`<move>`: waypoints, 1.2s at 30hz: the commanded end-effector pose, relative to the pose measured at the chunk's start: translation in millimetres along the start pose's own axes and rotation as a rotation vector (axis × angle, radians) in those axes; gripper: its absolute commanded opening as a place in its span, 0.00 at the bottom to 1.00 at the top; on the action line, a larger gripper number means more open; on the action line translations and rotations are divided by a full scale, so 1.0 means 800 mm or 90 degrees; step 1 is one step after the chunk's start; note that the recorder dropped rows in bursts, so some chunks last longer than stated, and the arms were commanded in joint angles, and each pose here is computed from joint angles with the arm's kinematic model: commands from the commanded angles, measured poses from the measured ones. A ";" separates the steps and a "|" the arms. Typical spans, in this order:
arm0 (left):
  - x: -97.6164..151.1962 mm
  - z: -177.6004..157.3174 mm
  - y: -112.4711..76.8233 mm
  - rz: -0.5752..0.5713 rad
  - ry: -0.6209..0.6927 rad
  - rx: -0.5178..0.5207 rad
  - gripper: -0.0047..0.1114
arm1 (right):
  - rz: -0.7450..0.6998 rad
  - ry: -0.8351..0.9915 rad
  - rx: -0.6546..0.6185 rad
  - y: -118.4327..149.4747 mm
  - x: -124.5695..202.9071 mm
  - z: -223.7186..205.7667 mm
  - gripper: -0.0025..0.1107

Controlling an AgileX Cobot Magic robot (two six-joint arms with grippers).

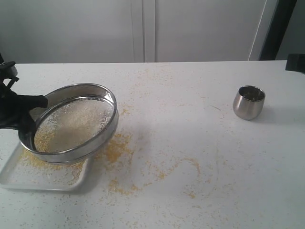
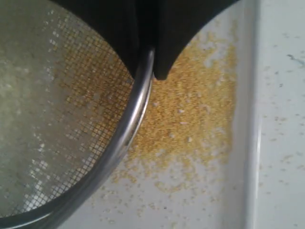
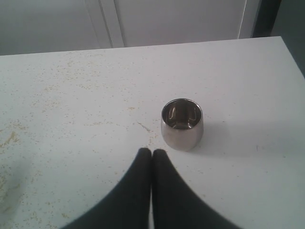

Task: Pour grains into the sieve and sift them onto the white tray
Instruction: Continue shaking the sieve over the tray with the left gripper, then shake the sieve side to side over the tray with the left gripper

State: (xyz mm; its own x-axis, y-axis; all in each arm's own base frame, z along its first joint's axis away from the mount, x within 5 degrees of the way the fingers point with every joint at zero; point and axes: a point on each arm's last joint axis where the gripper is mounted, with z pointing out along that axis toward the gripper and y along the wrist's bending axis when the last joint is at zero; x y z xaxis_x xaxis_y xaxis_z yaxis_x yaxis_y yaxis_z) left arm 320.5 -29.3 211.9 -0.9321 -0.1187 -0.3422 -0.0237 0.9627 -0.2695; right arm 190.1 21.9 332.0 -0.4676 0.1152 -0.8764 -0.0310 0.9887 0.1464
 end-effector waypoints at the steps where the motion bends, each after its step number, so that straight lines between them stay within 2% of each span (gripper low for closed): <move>1: -0.006 -0.017 0.044 -0.126 -0.024 -0.023 0.04 | -0.001 -0.005 -0.001 0.000 0.001 -0.001 0.02; 4: -0.002 -0.010 0.016 -0.084 -0.014 0.043 0.04 | -0.001 -0.005 -0.001 0.000 0.001 -0.001 0.02; 5: 0.002 -0.006 -0.004 -0.032 -0.007 0.071 0.04 | -0.001 -0.005 -0.001 0.000 0.001 -0.001 0.02; 7: 0.006 -0.002 -0.022 0.036 -0.001 0.075 0.04 | -0.001 -0.005 -0.001 0.000 0.001 -0.001 0.02; 9: 0.005 -0.002 -0.013 0.052 -0.006 0.029 0.04 | -0.001 -0.005 -0.001 0.000 0.001 -0.001 0.02; 11: 0.001 -0.007 0.018 -0.038 -0.010 -0.032 0.04 | -0.001 -0.005 -0.001 0.000 0.001 -0.001 0.02; 12: 0.001 -0.010 0.028 -0.088 -0.010 -0.044 0.04 | -0.001 -0.005 -0.001 0.000 0.001 -0.001 0.02; 13: 0.001 -0.012 0.036 -0.105 -0.008 -0.049 0.04 | -0.001 -0.005 -0.001 0.000 0.001 -0.001 0.02; 15: 0.002 -0.011 0.031 -0.109 -0.003 -0.030 0.04 | -0.001 -0.005 -0.001 0.000 0.001 -0.001 0.02; 16: 0.003 -0.008 0.018 -0.089 0.003 -0.007 0.04 | -0.001 -0.005 -0.001 0.000 0.001 -0.001 0.02; 17: 0.004 -0.006 0.004 -0.048 0.006 0.012 0.04 | -0.001 -0.005 -0.001 0.000 0.001 -0.001 0.02; 19: 0.006 -0.002 -0.011 0.031 0.001 0.008 0.04 | -0.001 -0.005 -0.001 0.000 0.001 -0.001 0.02; 21: 0.005 -0.003 -0.001 0.031 -0.003 -0.029 0.04 | -0.001 -0.004 -0.001 0.000 0.002 -0.001 0.02; 23: 0.002 -0.008 0.026 -0.042 -0.009 -0.086 0.04 | -0.001 -0.004 -0.001 0.000 0.002 -0.001 0.02; 24: 0.002 -0.010 0.035 -0.089 -0.006 -0.097 0.04 | -0.001 -0.004 -0.001 0.000 0.002 -0.001 0.02; 25: 0.003 -0.011 0.040 -0.105 -0.002 -0.099 0.04 | -0.001 -0.004 -0.001 0.000 0.002 -0.001 0.02; 31: 0.004 -0.008 0.027 -0.068 0.002 -0.088 0.04 | -0.001 -0.004 -0.001 0.000 0.002 -0.001 0.02; 36: 0.004 -0.008 0.026 -0.067 0.002 -0.088 0.04 | -0.001 -0.004 -0.001 0.000 0.002 -0.001 0.02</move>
State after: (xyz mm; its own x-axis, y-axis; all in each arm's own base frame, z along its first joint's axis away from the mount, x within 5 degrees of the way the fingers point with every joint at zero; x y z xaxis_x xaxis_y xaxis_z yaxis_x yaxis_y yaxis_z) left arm 316.0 -5.8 205.8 -0.9304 -0.2011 -0.3065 -0.1591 0.9748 -0.1564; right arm 190.1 21.9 332.0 -0.4676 0.1152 -0.8764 -0.0310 0.9887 0.1464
